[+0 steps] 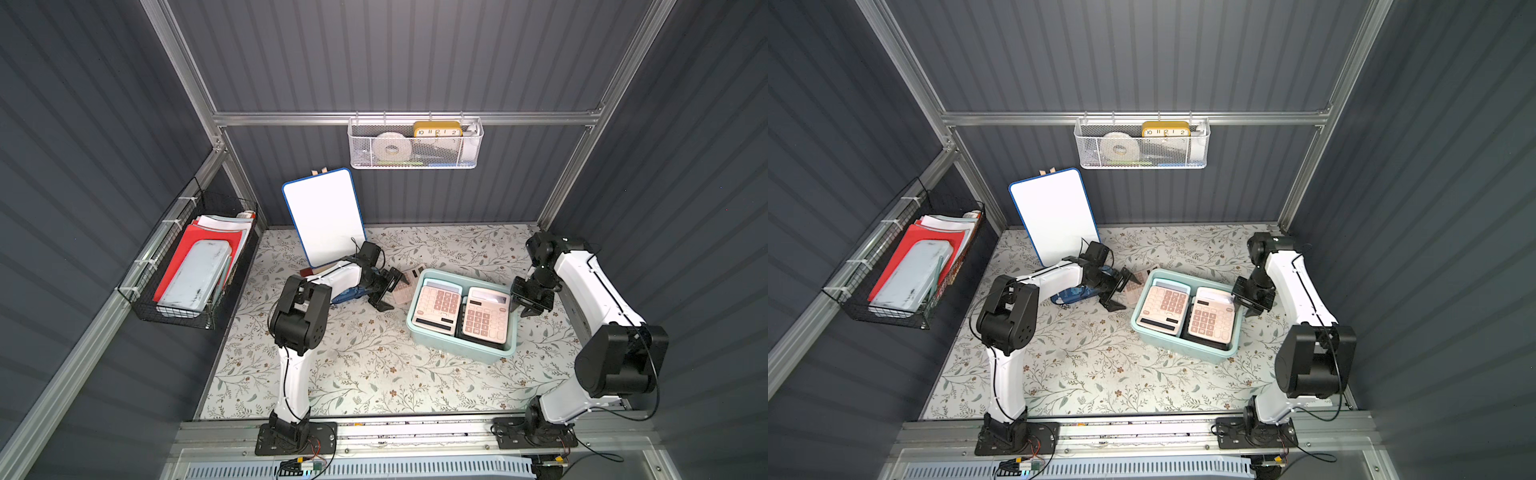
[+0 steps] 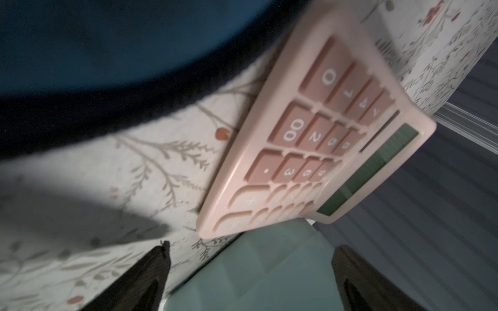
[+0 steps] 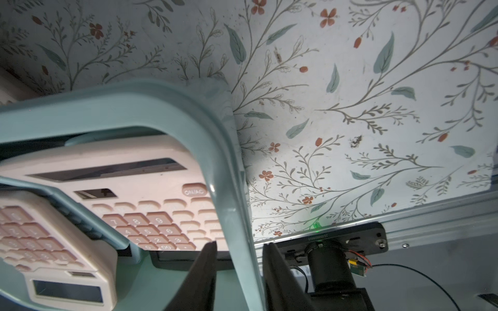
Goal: Put the calculator in the storage box
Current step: Pick up the calculator at the center of the board.
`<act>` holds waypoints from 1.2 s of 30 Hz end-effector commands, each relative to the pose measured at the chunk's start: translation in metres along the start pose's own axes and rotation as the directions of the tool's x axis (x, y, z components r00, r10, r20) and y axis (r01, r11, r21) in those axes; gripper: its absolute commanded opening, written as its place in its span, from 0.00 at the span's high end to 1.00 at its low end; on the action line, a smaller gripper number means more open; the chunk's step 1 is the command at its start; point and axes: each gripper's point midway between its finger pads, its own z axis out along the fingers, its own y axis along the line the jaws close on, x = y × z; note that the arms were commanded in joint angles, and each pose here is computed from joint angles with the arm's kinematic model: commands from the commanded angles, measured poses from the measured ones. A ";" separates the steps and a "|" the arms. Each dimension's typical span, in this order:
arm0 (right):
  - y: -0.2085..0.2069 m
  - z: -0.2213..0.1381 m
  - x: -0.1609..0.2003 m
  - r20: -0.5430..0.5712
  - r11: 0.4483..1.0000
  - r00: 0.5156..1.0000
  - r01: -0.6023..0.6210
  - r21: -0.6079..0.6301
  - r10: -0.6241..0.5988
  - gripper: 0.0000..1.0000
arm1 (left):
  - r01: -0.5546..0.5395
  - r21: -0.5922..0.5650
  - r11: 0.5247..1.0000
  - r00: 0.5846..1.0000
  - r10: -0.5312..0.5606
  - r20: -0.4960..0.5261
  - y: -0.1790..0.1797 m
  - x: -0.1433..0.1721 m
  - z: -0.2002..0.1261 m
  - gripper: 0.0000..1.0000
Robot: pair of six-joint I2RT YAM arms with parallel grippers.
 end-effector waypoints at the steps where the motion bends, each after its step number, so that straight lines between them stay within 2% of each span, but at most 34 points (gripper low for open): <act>1: 0.012 -0.017 0.004 0.037 0.996 0.999 0.010 -0.084 -0.007 0.61 | 0.001 -0.010 1.000 0.999 0.000 0.033 0.002 -0.018 0.022 0.01; 5: 0.034 -0.036 0.009 0.054 0.975 0.999 0.015 -0.223 -0.003 0.55 | -0.015 -0.057 0.998 1.000 0.016 0.026 0.012 -0.022 0.033 0.02; 12: 0.055 -0.077 0.005 0.217 0.924 0.976 0.058 -0.378 0.028 0.48 | -0.058 -0.080 0.995 0.997 0.062 0.038 -0.001 -0.030 0.031 0.05; 16: 0.084 -0.101 -0.023 0.336 0.852 0.939 0.115 -0.511 0.075 0.44 | -0.079 -0.080 0.994 0.996 0.083 0.042 -0.011 -0.028 0.020 0.05; 21: 0.127 -0.103 -0.060 0.312 0.772 0.948 0.152 -0.617 0.063 0.44 | -0.126 -0.080 0.989 0.991 0.129 0.032 -0.020 -0.016 -0.007 0.03; 26: 0.160 -0.078 -0.091 0.270 0.779 0.963 0.177 -0.602 -0.010 0.42 | -0.165 -0.128 0.978 0.984 0.171 0.042 -0.016 -0.012 -0.034 0.01; 30: 0.178 -0.042 -0.109 0.203 0.807 0.977 0.172 -0.565 -0.066 0.41 | -0.162 -0.155 0.975 0.984 0.171 0.045 -0.011 -0.019 -0.040 0.01; 31: 0.179 -0.035 -0.115 0.227 0.837 0.971 0.186 -0.515 -0.076 0.39 | -0.169 -0.165 0.972 0.983 0.179 0.048 -0.010 -0.023 -0.041 0.01; 33: 0.188 -0.030 -0.126 0.292 0.859 0.952 0.223 -0.460 -0.091 0.35 | -0.186 -0.219 0.958 0.977 0.204 0.065 -0.003 -0.033 -0.043 0.01; 36: 0.202 -0.031 -0.121 0.269 0.869 0.955 0.236 -0.434 -0.124 0.38 | -0.181 -0.267 0.946 0.976 0.206 0.066 0.008 -0.043 -0.048 0.01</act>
